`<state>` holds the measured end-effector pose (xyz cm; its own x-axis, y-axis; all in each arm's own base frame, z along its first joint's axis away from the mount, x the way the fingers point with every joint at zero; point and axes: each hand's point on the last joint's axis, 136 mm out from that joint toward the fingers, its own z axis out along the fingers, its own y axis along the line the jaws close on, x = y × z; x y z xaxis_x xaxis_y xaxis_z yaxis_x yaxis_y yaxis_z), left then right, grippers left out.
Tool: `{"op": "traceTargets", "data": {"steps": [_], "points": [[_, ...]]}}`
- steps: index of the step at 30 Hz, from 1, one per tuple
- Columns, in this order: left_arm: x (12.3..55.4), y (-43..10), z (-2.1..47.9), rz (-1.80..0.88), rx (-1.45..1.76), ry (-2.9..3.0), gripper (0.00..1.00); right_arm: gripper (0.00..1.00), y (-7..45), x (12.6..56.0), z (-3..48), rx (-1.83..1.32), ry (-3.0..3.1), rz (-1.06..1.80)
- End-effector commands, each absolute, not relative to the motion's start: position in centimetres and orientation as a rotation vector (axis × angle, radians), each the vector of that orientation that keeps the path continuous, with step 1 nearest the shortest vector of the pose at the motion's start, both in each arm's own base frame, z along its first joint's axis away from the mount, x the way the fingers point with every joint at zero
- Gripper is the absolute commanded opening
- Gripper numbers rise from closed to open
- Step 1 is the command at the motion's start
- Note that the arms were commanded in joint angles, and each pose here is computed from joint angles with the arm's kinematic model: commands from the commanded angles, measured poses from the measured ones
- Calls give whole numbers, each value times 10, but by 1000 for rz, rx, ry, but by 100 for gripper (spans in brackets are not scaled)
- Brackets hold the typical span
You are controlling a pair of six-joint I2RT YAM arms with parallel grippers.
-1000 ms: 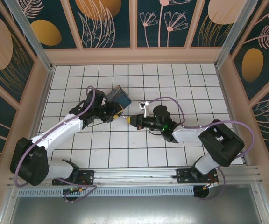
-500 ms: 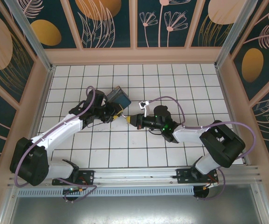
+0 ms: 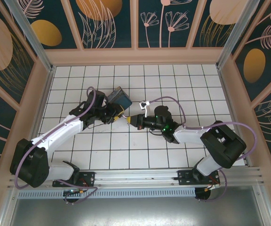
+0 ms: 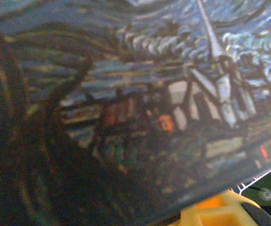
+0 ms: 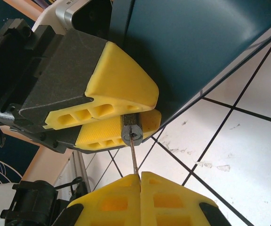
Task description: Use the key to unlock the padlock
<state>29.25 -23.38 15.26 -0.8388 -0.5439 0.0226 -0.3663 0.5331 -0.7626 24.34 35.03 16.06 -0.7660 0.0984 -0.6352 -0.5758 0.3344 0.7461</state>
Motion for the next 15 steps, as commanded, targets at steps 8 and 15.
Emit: {"op": "traceTargets", "data": {"steps": [8,15], "points": [[298,-241,180,-1288,-693,2473,15,0,361,251,180,-443,1933,1486],[299,-238,179,-1261,-695,2472,15,0,367,248,182,-470,1924,1503]]}}
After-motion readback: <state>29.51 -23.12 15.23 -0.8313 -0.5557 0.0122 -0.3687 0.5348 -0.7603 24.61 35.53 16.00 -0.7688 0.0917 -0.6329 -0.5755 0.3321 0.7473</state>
